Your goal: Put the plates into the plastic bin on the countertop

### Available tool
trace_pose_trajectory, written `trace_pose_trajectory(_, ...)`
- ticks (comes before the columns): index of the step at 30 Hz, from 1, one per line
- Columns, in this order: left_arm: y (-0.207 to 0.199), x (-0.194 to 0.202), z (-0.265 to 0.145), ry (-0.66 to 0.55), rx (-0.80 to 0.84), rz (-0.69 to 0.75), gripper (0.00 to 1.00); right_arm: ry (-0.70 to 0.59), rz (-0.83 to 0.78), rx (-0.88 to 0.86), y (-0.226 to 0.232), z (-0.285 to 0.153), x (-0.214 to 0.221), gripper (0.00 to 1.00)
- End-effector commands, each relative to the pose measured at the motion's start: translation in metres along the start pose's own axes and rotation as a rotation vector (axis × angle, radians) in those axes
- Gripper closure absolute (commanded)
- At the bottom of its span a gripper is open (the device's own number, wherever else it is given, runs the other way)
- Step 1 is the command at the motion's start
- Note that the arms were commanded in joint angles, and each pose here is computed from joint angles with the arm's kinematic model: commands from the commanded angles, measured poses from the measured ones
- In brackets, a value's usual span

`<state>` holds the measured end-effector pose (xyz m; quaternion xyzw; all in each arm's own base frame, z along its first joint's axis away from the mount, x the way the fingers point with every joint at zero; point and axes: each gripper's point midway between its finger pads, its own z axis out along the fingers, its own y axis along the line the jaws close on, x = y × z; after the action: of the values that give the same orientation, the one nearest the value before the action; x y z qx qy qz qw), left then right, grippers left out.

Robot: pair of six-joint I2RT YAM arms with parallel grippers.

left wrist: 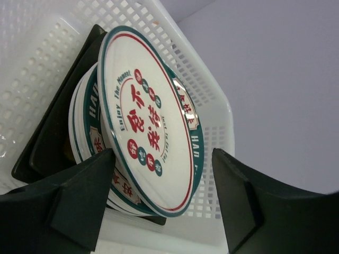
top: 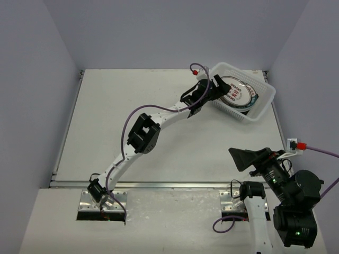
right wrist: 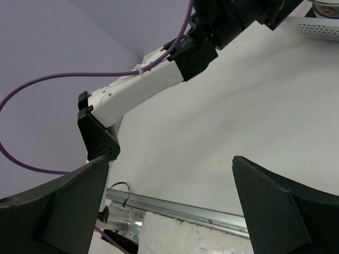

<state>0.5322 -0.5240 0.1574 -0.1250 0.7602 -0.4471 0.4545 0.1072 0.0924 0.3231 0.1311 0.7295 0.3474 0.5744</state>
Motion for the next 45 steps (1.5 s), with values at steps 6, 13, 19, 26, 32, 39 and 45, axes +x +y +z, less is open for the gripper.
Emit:
trace_pose_trajectory(6,-0.011,0.025,-0.013,0.115,-0.004,-0.02,0.0,-0.049,-0.021,-0.033,0.012,-0.003,-0.014,0.01)
trace_pose_trajectory(13,-0.026,0.039,-0.019,0.183,0.04,-0.006,0.0,-0.055,-0.027,-0.032,0.015,-0.006,-0.017,0.01)
trace_pose_trajectory(19,-0.042,0.006,-0.052,0.152,-0.017,0.08,0.0,-0.064,-0.031,-0.034,0.017,-0.007,-0.019,0.01)
trace_pose_trajectory(26,-0.03,-0.103,-0.182,-0.058,-0.215,0.368,0.0,0.019,-0.237,-0.044,0.005,0.011,-0.016,0.01)
trace_pose_trajectory(32,0.039,-0.178,-0.32,-0.191,-0.583,0.542,0.0,0.102,-0.329,0.309,-0.071,0.031,-0.03,0.01)
trace_pose_trajectory(39,0.078,-0.187,-0.469,-0.282,-0.583,0.548,0.0,0.203,-0.497,0.475,-0.11,0.041,-0.037,0.01)
trace_pose_trajectory(45,0.084,-0.202,-0.541,-0.408,-0.534,0.608,0.0,0.262,-0.59,0.444,-0.103,0.047,-0.033,0.01)
